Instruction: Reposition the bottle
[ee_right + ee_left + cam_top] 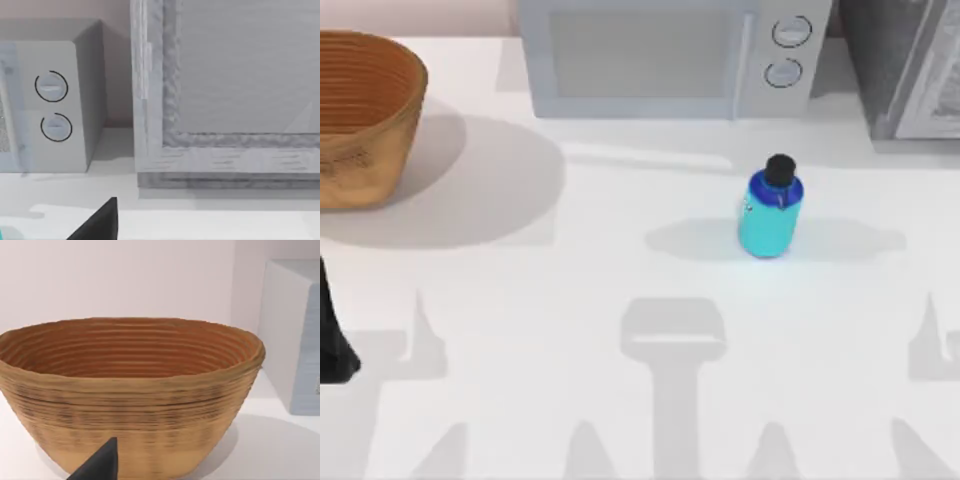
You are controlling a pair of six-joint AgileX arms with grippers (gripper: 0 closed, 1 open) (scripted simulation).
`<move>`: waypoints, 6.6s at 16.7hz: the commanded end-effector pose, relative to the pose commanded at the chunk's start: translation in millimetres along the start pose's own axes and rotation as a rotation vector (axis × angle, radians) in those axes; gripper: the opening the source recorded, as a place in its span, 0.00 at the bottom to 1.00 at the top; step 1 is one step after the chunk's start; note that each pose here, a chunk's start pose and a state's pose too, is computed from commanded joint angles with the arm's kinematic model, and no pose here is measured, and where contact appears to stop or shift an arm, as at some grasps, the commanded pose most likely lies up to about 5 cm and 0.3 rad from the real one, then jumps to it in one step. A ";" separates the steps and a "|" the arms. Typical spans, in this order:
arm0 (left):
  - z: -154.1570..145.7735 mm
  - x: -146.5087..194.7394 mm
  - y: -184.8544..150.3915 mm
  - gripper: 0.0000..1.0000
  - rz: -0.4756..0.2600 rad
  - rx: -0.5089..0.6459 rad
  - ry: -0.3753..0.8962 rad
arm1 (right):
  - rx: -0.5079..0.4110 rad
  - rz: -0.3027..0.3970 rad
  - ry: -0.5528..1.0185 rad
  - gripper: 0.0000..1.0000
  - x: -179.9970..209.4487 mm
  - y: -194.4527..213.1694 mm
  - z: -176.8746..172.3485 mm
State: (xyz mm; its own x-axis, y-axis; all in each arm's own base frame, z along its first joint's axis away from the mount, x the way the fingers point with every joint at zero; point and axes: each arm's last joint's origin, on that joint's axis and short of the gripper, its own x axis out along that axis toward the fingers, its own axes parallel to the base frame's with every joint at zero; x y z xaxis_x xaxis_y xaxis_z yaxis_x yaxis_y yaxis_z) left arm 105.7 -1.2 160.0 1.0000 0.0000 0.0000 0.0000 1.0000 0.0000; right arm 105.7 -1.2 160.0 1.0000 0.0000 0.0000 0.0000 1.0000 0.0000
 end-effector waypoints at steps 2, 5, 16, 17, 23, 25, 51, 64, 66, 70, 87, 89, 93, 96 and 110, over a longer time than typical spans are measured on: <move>0.0 0.0 0.0 1.00 0.000 0.000 0.000 | 0.000 0.000 0.000 1.00 0.0 0.0 0.0; 4.4 2.7 -1.8 1.00 -0.017 0.000 0.005 | 0.000 0.000 0.000 1.00 0.0 0.0 0.0; 42.4 76.9 -45.2 1.00 -0.244 0.004 0.050 | 0.000 0.000 0.000 1.00 0.0 0.0 0.0; 42.1 88.7 -54.5 1.00 -0.275 0.005 0.051 | 0.000 0.000 0.000 1.00 0.0 0.0 0.0; 5.6 151.8 -130.3 1.00 -0.483 0.007 0.047 | 0.000 0.000 0.000 1.00 0.0 0.0 0.0; -18.3 163.5 -158.3 1.00 -0.551 0.007 0.041 | 0.000 0.000 0.000 1.00 0.0 0.0 0.0; -140.5 201.6 -295.3 1.00 -0.806 -0.001 -0.006 | 0.000 0.000 0.000 1.00 0.0 0.0 0.0; -137.1 222.5 -317.5 0.62 -0.805 0.000 -0.002 | 0.000 0.000 0.000 1.00 0.0 0.0 0.0; -137.1 222.5 -317.5 0.47 -0.805 0.000 -0.002 | 0.000 0.000 0.000 1.00 0.0 0.0 0.0; -137.1 222.5 -317.5 0.17 -0.805 0.000 -0.002 | 0.000 0.000 0.000 1.00 0.0 0.0 0.0; -133.9 244.9 -259.2 0.00 -0.796 0.005 -0.002 | 0.000 0.000 0.000 1.00 0.0 0.0 0.0; -131.9 254.2 -215.9 0.00 -0.790 0.007 0.002 | 0.000 0.000 0.000 1.00 0.0 0.0 0.0; -123.3 253.6 -116.6 0.00 -0.783 0.009 0.006 | 0.000 0.000 0.000 1.00 0.0 0.0 0.0; -114.6 233.9 -49.1 0.00 -0.780 0.009 0.006 | 0.000 0.000 0.000 1.00 0.0 0.0 0.0; -107.9 195.0 18.6 0.00 -0.768 0.007 0.006 | 0.000 0.000 0.000 1.00 0.0 0.0 0.0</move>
State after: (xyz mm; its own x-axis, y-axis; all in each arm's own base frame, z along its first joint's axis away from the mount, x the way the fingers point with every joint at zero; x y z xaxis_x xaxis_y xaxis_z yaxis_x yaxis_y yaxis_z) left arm 300.7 17.4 52.1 0.7195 -0.6944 -0.0077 0.6945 0.7195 0.0044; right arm 105.7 -1.2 160.0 1.0000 0.0000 0.0000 0.0000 1.0000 0.0000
